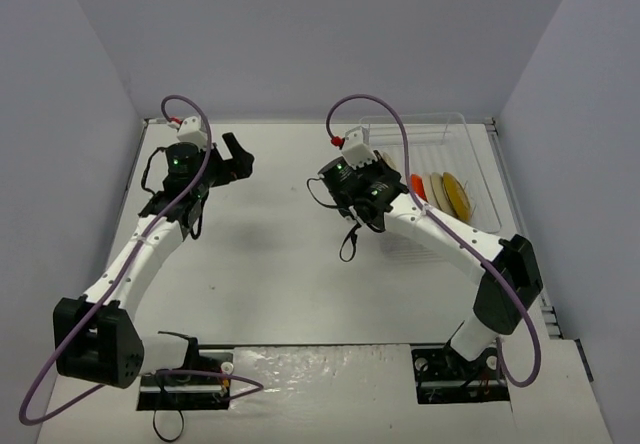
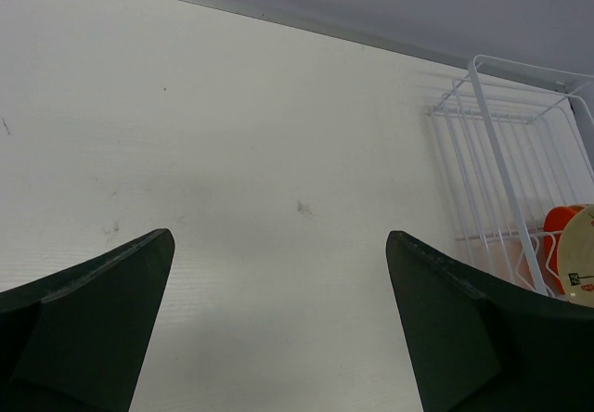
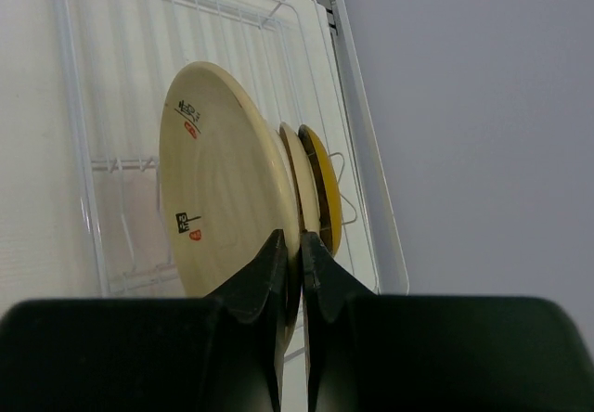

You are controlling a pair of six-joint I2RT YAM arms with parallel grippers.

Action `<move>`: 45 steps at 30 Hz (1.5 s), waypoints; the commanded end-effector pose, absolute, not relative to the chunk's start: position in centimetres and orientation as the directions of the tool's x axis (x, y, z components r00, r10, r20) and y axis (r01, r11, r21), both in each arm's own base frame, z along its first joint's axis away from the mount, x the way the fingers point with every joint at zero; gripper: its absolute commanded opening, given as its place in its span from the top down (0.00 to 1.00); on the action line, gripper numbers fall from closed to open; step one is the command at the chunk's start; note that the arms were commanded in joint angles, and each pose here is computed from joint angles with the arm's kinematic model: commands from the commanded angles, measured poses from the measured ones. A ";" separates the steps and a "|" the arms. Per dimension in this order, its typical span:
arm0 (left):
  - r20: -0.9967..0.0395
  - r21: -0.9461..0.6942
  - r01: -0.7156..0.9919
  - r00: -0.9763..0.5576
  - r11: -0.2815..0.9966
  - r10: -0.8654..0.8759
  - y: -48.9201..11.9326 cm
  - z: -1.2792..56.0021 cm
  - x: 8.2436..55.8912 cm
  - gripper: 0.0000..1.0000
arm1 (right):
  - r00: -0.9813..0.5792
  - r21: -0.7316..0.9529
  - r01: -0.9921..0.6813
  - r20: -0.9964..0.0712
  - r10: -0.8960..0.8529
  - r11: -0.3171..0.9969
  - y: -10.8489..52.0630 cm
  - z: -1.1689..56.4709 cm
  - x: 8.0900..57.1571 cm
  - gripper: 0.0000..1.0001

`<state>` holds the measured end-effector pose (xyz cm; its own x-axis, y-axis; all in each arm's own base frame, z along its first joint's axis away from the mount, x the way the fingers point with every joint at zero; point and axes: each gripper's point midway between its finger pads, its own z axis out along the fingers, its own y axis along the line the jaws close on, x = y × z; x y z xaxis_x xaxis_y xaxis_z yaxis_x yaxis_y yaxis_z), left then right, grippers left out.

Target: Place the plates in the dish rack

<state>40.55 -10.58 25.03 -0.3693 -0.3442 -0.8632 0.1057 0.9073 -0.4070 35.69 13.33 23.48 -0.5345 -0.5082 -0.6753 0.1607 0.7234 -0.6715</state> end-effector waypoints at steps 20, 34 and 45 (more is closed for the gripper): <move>-0.897 -0.389 0.093 -0.265 0.917 -0.353 -9.0 27.9 41.1 0.03 | -0.642 -0.779 0.361 -0.607 -0.469 0.513 7.4 25.7 37.2 1.00; -0.893 -0.390 0.080 -0.275 0.917 -0.355 -8.6 27.5 41.4 0.03 | -0.674 -0.834 0.313 -0.532 -0.512 0.455 8.7 23.1 37.7 1.00; -0.895 -0.386 0.074 -0.271 0.920 -0.354 -8.3 27.5 41.2 0.03 | -0.681 -0.787 0.218 -0.546 -0.488 0.577 7.2 21.3 38.2 1.00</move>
<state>40.87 -8.72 24.83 -0.3476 -0.3466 -0.8712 0.0532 0.9204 -0.3874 38.06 8.19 18.63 -0.7223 -0.5221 -0.4534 0.1511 0.5207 -0.8403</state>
